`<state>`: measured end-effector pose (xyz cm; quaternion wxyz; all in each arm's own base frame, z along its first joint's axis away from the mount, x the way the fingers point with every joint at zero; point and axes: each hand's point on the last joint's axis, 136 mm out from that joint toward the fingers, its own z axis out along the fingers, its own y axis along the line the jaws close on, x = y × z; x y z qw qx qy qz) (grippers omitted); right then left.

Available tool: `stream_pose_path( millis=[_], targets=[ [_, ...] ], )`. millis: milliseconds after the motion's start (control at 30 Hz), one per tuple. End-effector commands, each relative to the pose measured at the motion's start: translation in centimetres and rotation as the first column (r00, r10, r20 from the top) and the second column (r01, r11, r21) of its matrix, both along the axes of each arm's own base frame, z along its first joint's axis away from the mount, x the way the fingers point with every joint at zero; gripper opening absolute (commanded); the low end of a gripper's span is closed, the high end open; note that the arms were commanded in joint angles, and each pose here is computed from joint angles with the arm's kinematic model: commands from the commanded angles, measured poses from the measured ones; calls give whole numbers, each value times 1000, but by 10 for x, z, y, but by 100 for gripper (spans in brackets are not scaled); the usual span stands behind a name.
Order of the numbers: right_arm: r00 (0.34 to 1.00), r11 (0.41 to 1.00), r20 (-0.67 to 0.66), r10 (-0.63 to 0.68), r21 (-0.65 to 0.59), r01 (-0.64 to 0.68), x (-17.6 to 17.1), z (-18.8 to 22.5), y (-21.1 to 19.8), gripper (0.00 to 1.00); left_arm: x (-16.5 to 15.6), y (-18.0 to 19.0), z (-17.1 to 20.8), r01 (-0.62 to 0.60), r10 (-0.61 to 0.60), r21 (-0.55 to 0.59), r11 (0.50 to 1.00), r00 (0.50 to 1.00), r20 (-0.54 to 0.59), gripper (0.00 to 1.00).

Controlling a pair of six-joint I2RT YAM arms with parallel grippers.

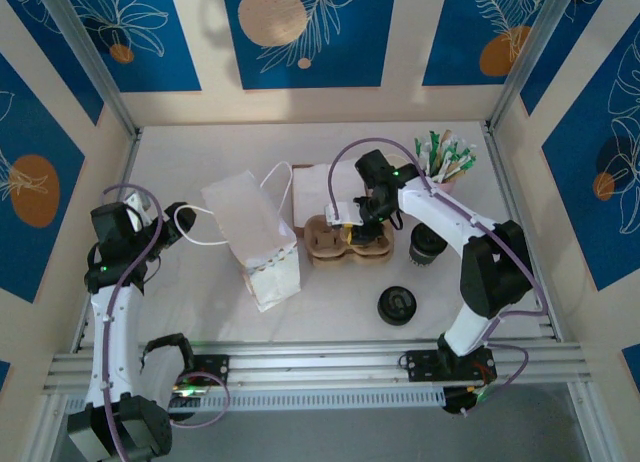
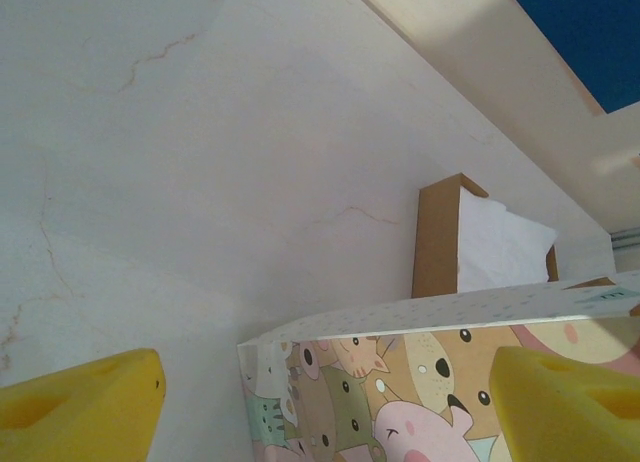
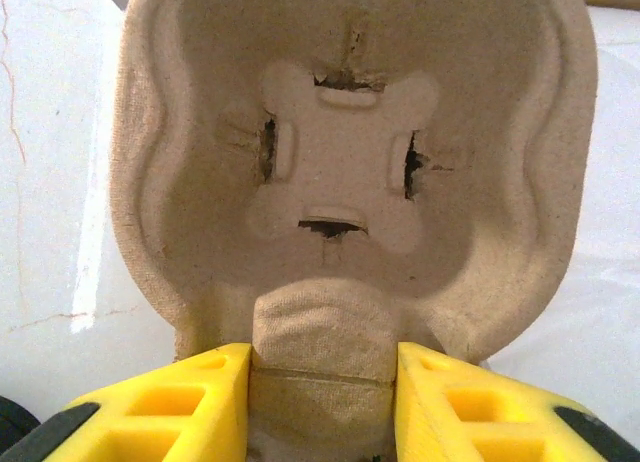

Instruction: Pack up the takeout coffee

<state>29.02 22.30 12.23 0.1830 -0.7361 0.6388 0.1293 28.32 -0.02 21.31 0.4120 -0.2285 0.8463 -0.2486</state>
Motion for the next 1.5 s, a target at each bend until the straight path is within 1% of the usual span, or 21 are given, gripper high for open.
stream_pose_path(
  millis=[0, 133, 267, 367, 467, 500, 567, 600, 633, 667, 700, 733, 767, 800, 833, 867, 900, 1000, 1133, 1333, 1467],
  targets=[
    [997, 987, -68, -21, 157, 31, -9, 25, 16, 40, -2, 3, 6, -8, 7, 32, 999, 1000, 9, 84],
    [998, 1000, -63, -23, 18, 24, -10, 3, 1, 40, -7, 17, 20, -107, 107, 58, 993, 994, -3, 85],
    [998, 995, -49, -48, 86, 53, -5, 15, 6, 41, -9, 10, 48, -87, 85, 31, 996, 995, 61, 86],
    [1000, 998, -15, -19, -55, 18, -3, -10, -7, 41, -15, 20, 50, -136, 132, 78, 988, 990, 53, 87],
    [998, 993, -40, -39, 109, 43, -2, 13, 13, 42, -21, 22, 54, -149, 144, 101, 984, 988, 59, 87],
    [998, 994, -16, -53, 96, 54, 4, 10, 12, 42, -22, 21, 57, -143, 137, 99, 985, 988, 68, 87],
    [1000, 999, 15, -3, -51, 4, 3, -14, 2, 39, -22, 16, 62, -125, 119, 86, 988, 990, 77, 87],
    [1000, 999, -8, 2, -32, -2, -1, -12, 5, 37, -23, 14, 65, -116, 109, 81, 990, 991, 82, 87],
    [999, 999, -37, -7, 54, 9, -4, 0, 13, 37, -24, 13, 67, -108, 101, 79, 991, 991, 84, 87],
    [998, 983, -69, -13, 181, 26, -6, 19, 22, 38, -25, 13, 70, -107, 100, 82, 991, 991, 84, 87],
    [998, 976, -51, -35, 213, 45, -2, 24, 22, 43, -26, 13, 72, -111, 103, 91, 990, 991, 87, 87],
    [1000, 991, 3, -27, 129, 26, 2, 11, 16, 44, -28, 14, 74, -111, 103, 99, 989, 991, 90, 87],
    [999, 1000, 41, 24, -19, -23, -1, -11, 6, 41, -29, 14, 76, -115, 104, 106, 988, 990, 96, 87],
    [998, 996, 23, 51, -72, -49, -7, -18, 4, 36, -29, 14, 78, -114, 103, 109, 988, 989, 103, 87],
    [999, 999, -15, 41, -4, -41, -11, -9, 10, 35, -30, 13, 79, -109, 97, 110, 988, 989, 108, 87],
    [998, 992, -51, 28, 121, -22, -13, 11, 19, 37, -30, 13, 79, -105, 93, 110, 988, 990, 108, 87],
    [999, 983, -51, 6, 183, 3, -10, 22, 22, 40, -30, 12, 78, -103, 92, 108, 989, 990, 105, 87],
    [999, 995, -2, 33, 93, -33, -10, 7, 17, 38, -31, 11, 75, -99, 89, 102, 990, 991, 99, 87],
    [1000, 983, 5, -13, 182, 11, -4, 31, 20, 38, -33, 12, 78, -101, 91, 116, 988, 992, 92, 87],
    [985, 972, 62, -158, 185, 144, 12, 60, 11, 38, -40, 23, 96, -161, 142, 170, 972, 983, 119, 87],
    [967, 950, 47, -252, 203, 238, 5, 84, 7, 39, -38, 21, 108, -146, 123, 169, 975, 983, 139, 87]
  ],
)
